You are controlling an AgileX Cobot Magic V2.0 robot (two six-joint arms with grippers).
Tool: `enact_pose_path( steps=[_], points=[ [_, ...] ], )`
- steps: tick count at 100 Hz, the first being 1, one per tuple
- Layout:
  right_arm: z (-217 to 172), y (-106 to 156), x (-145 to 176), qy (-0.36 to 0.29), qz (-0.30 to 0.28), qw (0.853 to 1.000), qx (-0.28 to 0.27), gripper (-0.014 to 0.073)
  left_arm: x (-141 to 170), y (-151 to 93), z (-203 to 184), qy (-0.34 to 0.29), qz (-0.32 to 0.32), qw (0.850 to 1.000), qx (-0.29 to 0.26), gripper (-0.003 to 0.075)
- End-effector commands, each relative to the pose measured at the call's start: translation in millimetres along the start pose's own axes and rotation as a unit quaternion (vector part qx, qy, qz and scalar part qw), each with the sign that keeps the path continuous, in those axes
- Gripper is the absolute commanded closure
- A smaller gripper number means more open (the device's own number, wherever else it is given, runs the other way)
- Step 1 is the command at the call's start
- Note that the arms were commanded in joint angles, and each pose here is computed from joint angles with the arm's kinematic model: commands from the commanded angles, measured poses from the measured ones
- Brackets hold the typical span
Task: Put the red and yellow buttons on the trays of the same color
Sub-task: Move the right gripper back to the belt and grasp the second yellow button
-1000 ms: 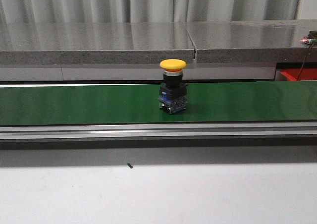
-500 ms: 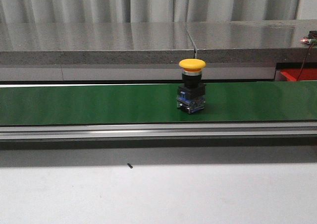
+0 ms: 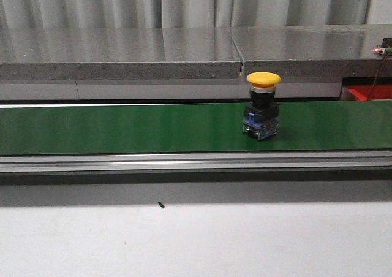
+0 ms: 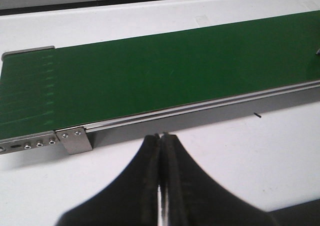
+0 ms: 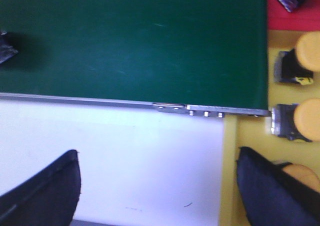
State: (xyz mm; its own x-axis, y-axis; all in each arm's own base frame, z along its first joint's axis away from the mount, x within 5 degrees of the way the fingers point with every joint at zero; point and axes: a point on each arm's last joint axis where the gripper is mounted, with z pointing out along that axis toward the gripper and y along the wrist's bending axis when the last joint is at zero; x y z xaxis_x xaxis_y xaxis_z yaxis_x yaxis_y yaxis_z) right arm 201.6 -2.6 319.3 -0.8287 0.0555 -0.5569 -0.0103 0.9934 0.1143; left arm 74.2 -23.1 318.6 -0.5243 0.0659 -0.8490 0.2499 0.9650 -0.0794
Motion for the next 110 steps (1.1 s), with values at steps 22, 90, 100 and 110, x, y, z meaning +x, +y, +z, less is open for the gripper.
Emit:
enact_pose_path(
  steps=[22,90,100,110],
  points=[
    [5,39,-22,0.021,-0.115,0.992,-0.057,-0.003,-13,-1,-5,-0.043,-0.004,0.999,0.003,0.0741],
    [93,73,-69,0.018,-0.176,0.981,-0.075,-0.003,-13,-1,-5,-0.043,-0.004,0.999,0.003,0.0741],
    [102,74,-71,0.013,-0.174,0.982,-0.075,-0.003,-13,-1,-5,-0.043,-0.004,0.999,0.003,0.0741],
    [107,74,-72,0.007,-0.173,0.982,-0.073,-0.0016,-13,-1,-5,-0.043,-0.004,0.999,0.003,0.0741]
  ],
)
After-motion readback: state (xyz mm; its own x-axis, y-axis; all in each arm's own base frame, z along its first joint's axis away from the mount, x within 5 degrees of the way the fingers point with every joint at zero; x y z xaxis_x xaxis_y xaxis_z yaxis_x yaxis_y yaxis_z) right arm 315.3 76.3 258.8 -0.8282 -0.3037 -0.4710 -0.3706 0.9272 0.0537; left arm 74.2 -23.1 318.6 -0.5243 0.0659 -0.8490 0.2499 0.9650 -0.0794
